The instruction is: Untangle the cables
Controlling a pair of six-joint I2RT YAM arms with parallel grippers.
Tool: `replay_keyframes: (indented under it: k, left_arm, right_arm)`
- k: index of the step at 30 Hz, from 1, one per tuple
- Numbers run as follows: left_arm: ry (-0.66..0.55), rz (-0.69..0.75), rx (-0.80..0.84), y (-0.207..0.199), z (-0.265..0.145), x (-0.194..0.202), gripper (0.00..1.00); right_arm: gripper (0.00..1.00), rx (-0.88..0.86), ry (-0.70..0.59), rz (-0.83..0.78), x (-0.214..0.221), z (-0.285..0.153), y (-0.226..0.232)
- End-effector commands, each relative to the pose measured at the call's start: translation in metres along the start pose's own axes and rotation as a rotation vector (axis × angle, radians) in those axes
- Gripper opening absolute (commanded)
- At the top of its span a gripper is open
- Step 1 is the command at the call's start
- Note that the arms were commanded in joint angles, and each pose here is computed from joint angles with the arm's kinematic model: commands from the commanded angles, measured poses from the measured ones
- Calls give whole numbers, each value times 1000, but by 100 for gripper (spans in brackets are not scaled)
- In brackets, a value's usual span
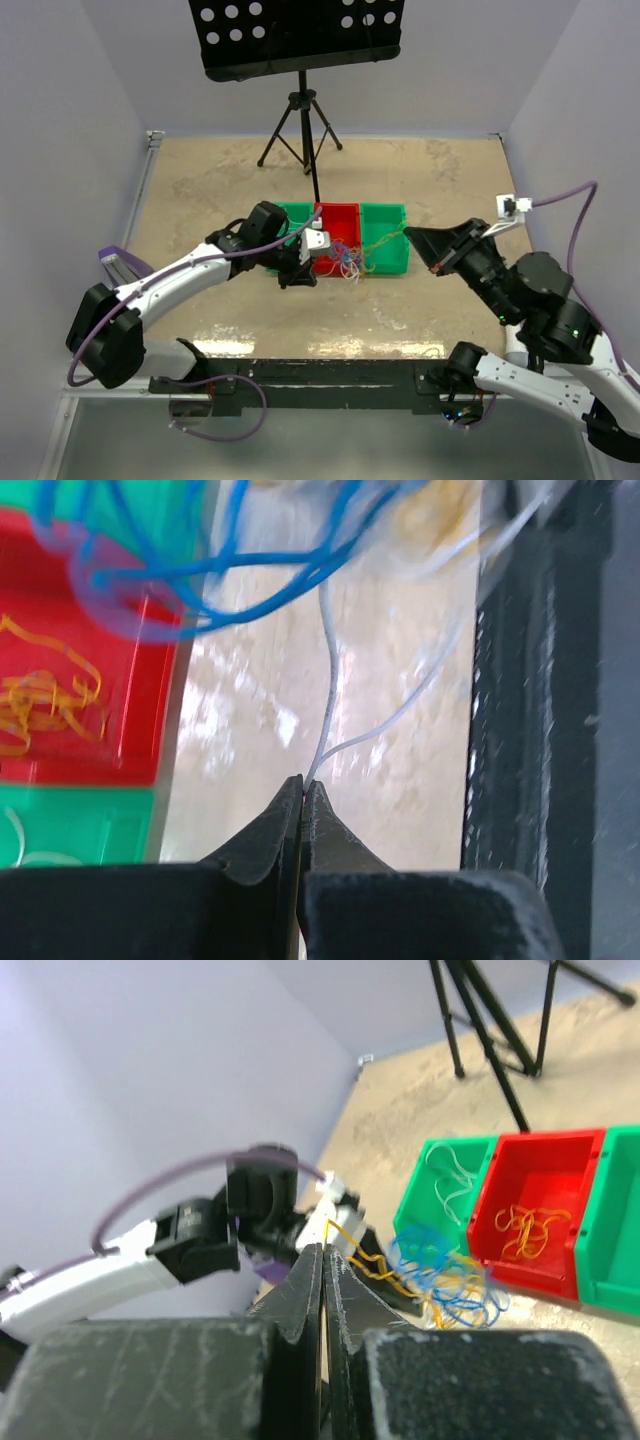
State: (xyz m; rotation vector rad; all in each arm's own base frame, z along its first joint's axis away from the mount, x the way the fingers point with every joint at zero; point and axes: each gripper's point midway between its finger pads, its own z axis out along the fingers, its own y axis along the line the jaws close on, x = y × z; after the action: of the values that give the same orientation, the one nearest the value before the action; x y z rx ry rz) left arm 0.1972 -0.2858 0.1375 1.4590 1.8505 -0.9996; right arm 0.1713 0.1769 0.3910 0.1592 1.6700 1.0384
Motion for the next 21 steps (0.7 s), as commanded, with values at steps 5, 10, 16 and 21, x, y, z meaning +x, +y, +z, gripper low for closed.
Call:
replay_keyframes:
  k: [5,10,16,21]
  left_arm:
    - [269,177,-235,28,-46,56,0]
    - [395,257,-353,42,-70,81,0]
    - [509,320,-417,41,-93,115,0]
    - [585,337,-413,36,-101,139,0]
  right_arm:
    - [0,54,-170,0,-66,-38,2]
    - [0,88,-224,1,-87,-51,-1]
    - [0,114,-309,10,-119,-78,-3]
    - [0,125,-406,16,-155,-105,-1]
